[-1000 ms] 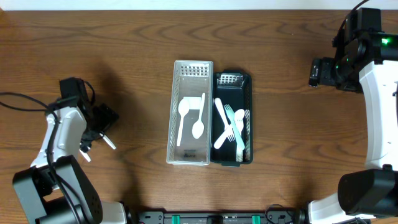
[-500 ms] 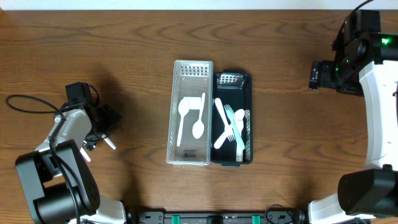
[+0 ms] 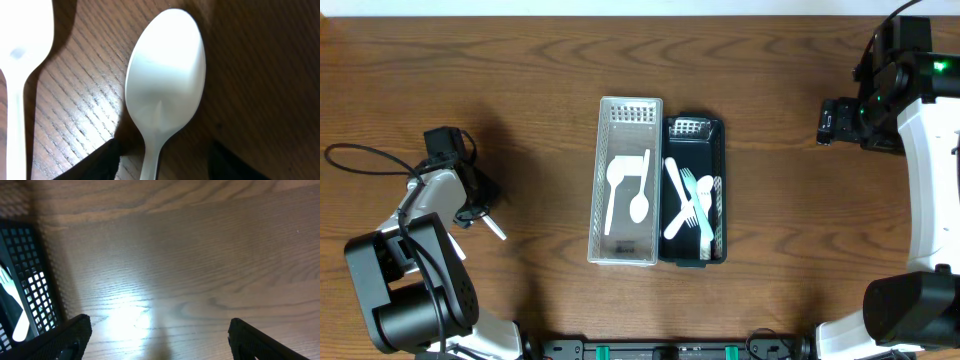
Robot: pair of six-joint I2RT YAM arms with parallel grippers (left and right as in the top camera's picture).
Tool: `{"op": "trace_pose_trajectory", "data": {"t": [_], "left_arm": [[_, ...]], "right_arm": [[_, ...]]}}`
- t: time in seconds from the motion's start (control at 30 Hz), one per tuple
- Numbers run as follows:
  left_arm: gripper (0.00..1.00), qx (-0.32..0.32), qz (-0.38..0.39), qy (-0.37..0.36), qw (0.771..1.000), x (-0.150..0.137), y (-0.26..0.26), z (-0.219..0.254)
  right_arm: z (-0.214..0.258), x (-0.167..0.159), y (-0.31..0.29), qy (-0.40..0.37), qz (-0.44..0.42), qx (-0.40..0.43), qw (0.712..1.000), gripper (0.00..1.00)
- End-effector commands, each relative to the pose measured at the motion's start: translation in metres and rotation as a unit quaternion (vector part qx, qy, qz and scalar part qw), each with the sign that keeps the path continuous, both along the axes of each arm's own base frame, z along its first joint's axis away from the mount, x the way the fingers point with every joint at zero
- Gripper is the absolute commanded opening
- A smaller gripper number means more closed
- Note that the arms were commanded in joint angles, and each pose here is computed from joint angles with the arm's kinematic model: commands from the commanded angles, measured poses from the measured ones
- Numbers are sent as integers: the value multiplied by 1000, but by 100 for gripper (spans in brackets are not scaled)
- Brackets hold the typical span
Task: Pack container
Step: 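Move the left gripper to the third white spoon and grasp it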
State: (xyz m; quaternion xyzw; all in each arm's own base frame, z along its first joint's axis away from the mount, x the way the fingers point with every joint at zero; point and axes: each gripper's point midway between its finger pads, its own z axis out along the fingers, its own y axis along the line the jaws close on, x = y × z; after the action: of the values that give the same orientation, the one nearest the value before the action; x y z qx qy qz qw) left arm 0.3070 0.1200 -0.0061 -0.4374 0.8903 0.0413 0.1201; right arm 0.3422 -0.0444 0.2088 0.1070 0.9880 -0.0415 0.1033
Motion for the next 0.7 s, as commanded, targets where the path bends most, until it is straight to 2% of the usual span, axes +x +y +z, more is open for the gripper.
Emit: {"op": "trace_pose_trajectory", "data": {"t": [0.0, 0.2, 0.4, 0.5, 0.6, 0.67], "left_arm": [[45, -56, -4, 49, 997, -24, -22, -32], [29, -58, -3, 55, 997, -27, -22, -32], [19, -58, -3, 55, 997, -27, -22, -32], [18, -58, -3, 55, 997, -27, -22, -32], [6, -54, -3, 53, 997, -26, -21, -31], [6, -52, -3, 50, 997, -25, -20, -29]], "right_arm": [[-2, 0, -2, 4, 0, -7, 1000, 91], [-1, 0, -4, 4, -1, -11, 1000, 91], [-1, 0, -5, 5, -1, -15, 1000, 91], [-1, 0, -5, 3, -2, -15, 1000, 91], [-1, 1, -5, 3, -1, -14, 1000, 91], [-1, 1, -5, 3, -1, -15, 1000, 91]]}}
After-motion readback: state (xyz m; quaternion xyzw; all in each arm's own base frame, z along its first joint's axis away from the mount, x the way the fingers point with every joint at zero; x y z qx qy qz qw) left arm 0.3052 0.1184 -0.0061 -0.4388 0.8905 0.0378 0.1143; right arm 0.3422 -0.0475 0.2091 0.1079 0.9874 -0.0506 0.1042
